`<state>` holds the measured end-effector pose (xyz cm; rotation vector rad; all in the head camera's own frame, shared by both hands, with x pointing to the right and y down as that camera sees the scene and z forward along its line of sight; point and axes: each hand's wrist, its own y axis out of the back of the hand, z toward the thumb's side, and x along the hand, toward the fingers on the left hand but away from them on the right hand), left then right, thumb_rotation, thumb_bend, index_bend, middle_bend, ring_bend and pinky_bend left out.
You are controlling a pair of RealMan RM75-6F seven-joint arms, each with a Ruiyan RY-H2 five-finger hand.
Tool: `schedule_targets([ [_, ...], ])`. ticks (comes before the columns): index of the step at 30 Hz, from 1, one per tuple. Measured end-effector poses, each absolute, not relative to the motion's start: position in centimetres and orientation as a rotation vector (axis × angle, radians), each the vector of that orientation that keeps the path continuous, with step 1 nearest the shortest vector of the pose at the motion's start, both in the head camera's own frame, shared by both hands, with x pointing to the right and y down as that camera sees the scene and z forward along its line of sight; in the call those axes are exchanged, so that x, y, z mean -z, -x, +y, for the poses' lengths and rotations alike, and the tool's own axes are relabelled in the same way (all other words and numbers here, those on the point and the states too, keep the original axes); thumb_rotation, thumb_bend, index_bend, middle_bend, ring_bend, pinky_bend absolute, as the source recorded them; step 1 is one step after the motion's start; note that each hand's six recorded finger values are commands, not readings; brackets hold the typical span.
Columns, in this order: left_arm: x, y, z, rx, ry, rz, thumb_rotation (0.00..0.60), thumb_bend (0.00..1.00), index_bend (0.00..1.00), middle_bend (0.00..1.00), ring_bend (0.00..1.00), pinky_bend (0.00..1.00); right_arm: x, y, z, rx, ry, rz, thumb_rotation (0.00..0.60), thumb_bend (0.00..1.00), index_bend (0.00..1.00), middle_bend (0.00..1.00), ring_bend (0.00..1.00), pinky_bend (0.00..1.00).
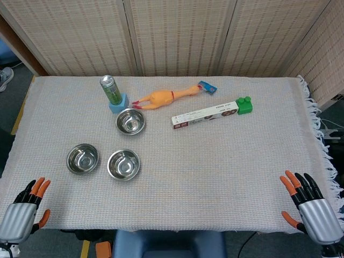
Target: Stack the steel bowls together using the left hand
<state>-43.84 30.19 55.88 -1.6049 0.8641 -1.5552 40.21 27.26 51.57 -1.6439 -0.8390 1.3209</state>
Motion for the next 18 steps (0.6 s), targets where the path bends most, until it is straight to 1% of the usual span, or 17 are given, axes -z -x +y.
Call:
schedule_targets([
  [4, -56.0, 43.7, 30.1, 1.548, 1.610, 0.864, 0.600, 0.41, 0.00, 0.00, 0.00, 0.23, -51.7, -40.1, 27.3, -1.326, 1.644, -0.832, 0.600, 0.11, 0.00, 0.00, 0.00, 0.00],
  [6, -56.2, 43.5, 29.9, 1.533, 1.610, 0.864, 0.600, 0.41, 0.00, 0.03, 0.03, 0.26, -51.9, -40.1, 27.3, -1.331, 1.642, -0.833, 0.600, 0.11, 0.00, 0.00, 0.00, 0.00],
  [7, -56.3, 43.4, 29.8, 1.526, 1.610, 0.863, 0.600, 0.41, 0.00, 0.11, 0.08, 0.31, -51.9, -40.2, 27.3, -1.332, 1.639, -0.835, 0.600, 0.11, 0.00, 0.00, 0.00, 0.00],
  [8, -56.5, 43.3, 29.7, 1.519, 1.609, 0.860, 0.600, 0.41, 0.00, 0.24, 0.18, 0.39, -51.8, -40.2, 27.2, -1.333, 1.632, -0.839, 0.600, 0.11, 0.00, 0.00, 0.00, 0.00],
  [9, -56.9, 43.3, 29.5, 1.513, 1.608, 0.845, 0.600, 0.41, 0.01, 0.44, 0.37, 0.52, -51.8, -40.2, 27.2, -1.334, 1.625, -0.840, 0.600, 0.11, 0.00, 0.00, 0.00, 0.00],
  [10, -57.3, 43.2, 29.3, 1.510, 1.609, 0.828, 0.600, 0.41, 0.02, 0.55, 0.49, 0.60, -51.7, -40.2, 27.2, -1.335, 1.617, -0.840, 0.600, 0.11, 0.00, 0.00, 0.00, 0.00],
  [11, -57.7, 43.1, 29.2, 1.509, 1.616, 0.811, 0.600, 0.41, 0.04, 0.69, 0.66, 0.73, -51.6, -40.2, 27.3, -1.333, 1.605, -0.838, 0.600, 0.11, 0.00, 0.00, 0.00, 0.00],
  [13, -58.9, 42.8, 28.8, 1.510, 1.644, 0.774, 0.600, 0.41, 0.09, 0.84, 0.86, 0.92, -51.2, -40.1, 27.4, -1.322, 1.589, -0.842, 0.600, 0.11, 0.00, 0.00, 0.00, 0.00],
  [15, -60.4, 42.5, 28.2, 1.506, 1.659, 0.734, 0.600, 0.41, 0.12, 0.90, 0.91, 0.98, -50.8, -40.0, 27.5, -1.309, 1.564, -0.851, 0.600, 0.11, 0.00, 0.00, 0.00, 0.00],
  [18, -62.1, 42.1, 26.9, 1.484, 1.630, 0.709, 0.600, 0.41, 0.13, 0.92, 0.93, 0.98, -50.7, -39.9, 27.7, -1.313, 1.529, -0.856, 0.600, 0.11, 0.00, 0.00, 0.00, 0.00],
])
